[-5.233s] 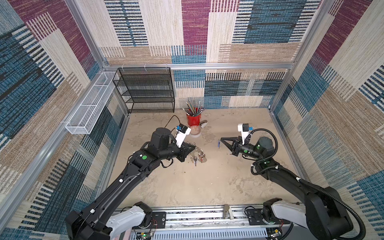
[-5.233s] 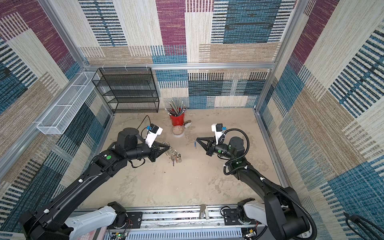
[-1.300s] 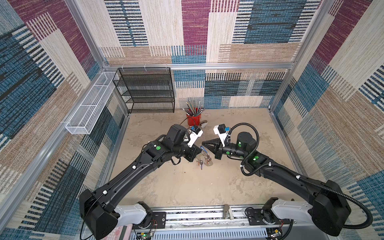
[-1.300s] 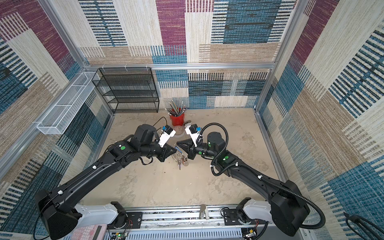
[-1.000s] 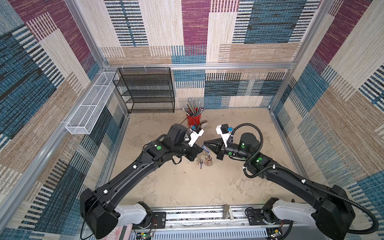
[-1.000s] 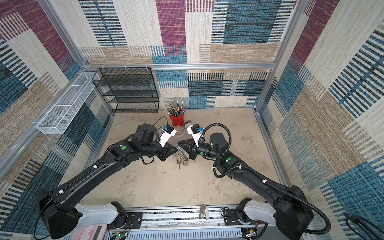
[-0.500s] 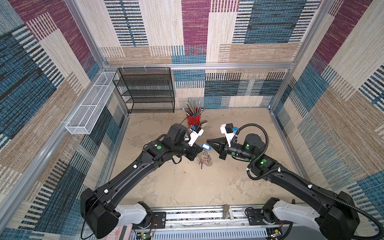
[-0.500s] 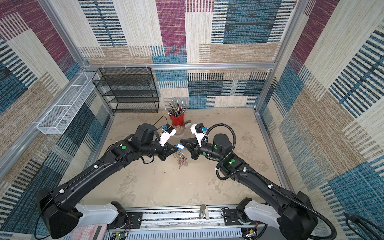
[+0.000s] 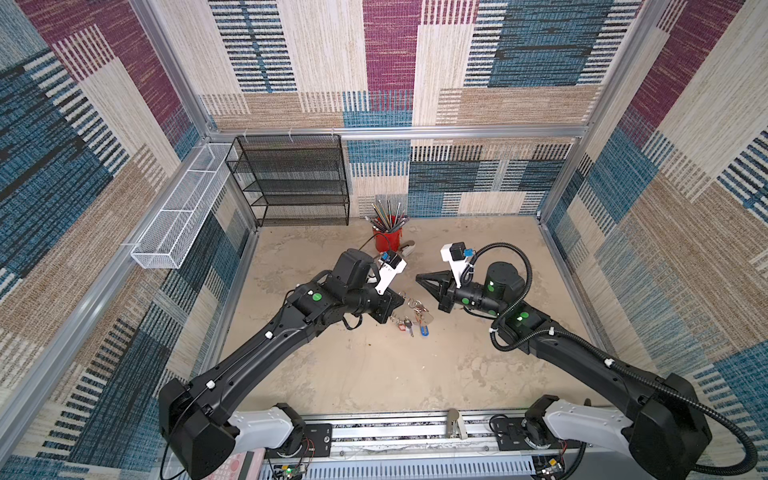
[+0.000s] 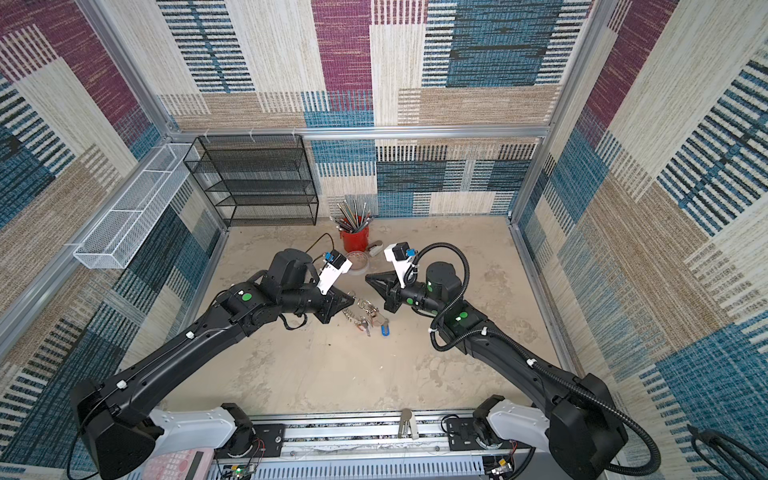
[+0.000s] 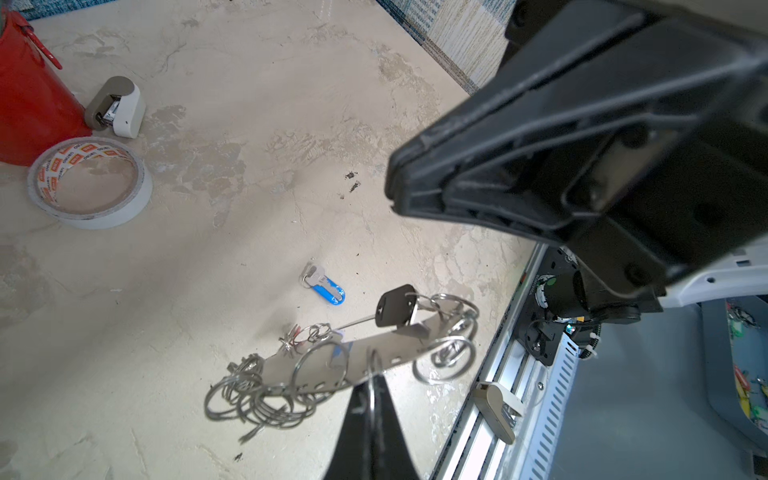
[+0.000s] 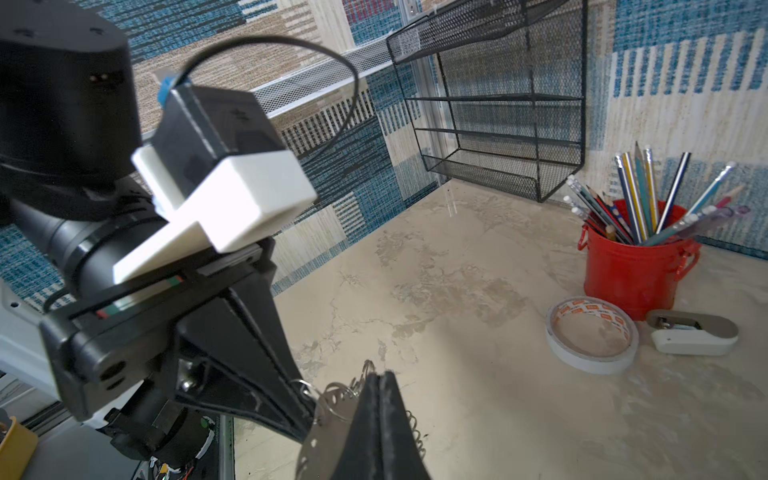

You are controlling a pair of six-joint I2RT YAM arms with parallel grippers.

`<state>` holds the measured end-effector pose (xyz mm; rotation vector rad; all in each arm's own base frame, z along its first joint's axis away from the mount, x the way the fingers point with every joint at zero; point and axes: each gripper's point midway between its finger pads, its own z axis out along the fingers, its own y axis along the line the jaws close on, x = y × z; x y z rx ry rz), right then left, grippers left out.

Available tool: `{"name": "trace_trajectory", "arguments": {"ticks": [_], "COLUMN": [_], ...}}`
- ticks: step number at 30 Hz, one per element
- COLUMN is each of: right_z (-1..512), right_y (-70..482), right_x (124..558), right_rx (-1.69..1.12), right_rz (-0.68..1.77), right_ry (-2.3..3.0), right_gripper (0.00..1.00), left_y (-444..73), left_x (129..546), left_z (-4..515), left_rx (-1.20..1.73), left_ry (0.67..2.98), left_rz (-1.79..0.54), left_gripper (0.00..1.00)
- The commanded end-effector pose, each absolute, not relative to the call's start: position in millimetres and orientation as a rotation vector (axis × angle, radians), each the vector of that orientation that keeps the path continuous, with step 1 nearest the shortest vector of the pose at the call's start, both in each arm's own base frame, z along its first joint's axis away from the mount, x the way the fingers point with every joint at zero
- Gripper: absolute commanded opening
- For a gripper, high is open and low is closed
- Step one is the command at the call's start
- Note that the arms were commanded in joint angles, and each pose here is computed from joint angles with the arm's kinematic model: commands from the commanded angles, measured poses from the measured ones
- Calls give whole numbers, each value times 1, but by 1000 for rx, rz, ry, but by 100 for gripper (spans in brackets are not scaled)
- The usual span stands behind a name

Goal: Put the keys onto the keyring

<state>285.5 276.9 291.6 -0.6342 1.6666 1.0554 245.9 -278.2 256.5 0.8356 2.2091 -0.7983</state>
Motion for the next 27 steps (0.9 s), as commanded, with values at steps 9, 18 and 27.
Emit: {"name": "trace_trajectory", "arguments": {"ticks": [9,18,27], "right_z": [199,86,48], "right_y": [239,235,250], "right_x": [335,322,310], "right_rx": [-359,-383,-455], "right_rz": [799,713,833], "right_ry": [2063,2438,2527], "right_gripper": [54,62,49], "left_y": [-247,-236,-237], "left_x": [234,225,224], "left_z": [255,251,251], "left_rx": [801,802,803], "left_ry": [2201,2174,2167], "left_rz": [-686,-671,-690], "left_gripper": [0,0,0]}}
